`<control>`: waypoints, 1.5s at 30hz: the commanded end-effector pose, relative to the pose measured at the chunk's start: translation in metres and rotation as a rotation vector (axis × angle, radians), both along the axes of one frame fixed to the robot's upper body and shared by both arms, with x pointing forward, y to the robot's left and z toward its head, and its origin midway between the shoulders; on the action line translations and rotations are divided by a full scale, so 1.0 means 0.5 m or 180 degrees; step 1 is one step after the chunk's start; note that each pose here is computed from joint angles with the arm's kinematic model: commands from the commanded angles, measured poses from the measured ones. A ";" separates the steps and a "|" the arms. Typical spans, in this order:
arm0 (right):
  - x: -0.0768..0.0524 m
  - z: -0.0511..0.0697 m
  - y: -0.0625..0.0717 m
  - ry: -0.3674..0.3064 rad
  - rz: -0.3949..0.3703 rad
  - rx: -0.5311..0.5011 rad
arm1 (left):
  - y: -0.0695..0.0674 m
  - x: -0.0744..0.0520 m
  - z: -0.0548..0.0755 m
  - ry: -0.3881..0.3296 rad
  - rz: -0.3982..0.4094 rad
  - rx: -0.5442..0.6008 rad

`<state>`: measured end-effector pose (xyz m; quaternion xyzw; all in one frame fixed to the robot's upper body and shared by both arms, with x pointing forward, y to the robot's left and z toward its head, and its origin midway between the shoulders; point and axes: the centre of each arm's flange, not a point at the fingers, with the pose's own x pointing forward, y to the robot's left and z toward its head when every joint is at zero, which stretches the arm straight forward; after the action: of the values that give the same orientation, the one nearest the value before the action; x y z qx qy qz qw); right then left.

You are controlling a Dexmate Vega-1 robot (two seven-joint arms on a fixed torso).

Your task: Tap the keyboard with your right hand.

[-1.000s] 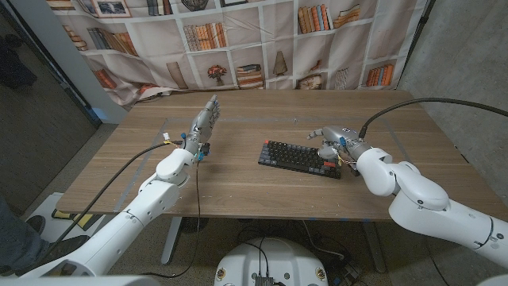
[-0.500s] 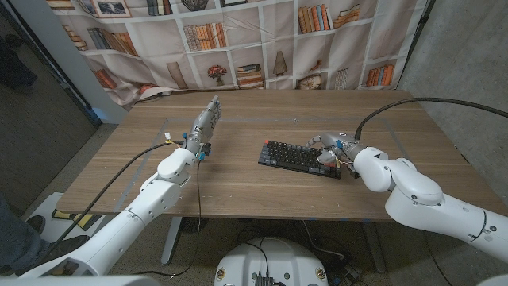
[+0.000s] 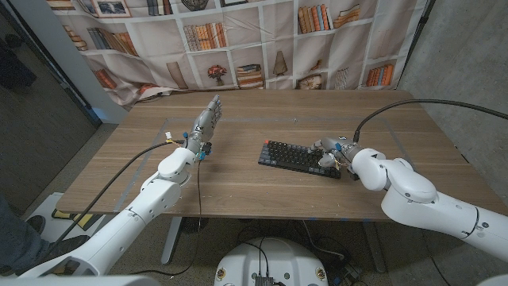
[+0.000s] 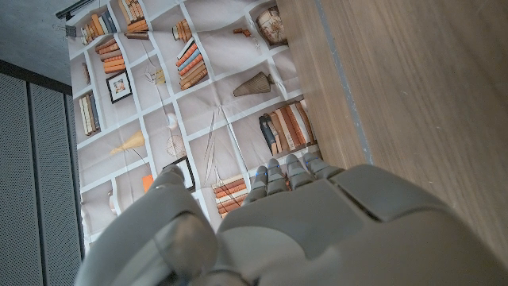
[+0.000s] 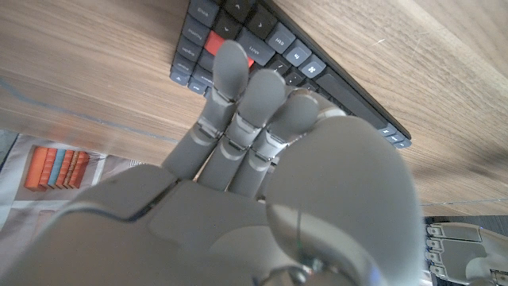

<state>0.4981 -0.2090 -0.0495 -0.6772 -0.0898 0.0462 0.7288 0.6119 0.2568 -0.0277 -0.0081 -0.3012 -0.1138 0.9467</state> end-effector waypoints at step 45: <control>0.019 -0.016 0.010 0.0201 -0.0132 -0.0091 | 0.004 0.012 -0.006 0.0037 -0.0035 -0.0016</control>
<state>0.5083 -0.2055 -0.0566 -0.6848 -0.0553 0.0522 0.7248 0.6160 0.2589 -0.0309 -0.0094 -0.2940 -0.1171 0.9485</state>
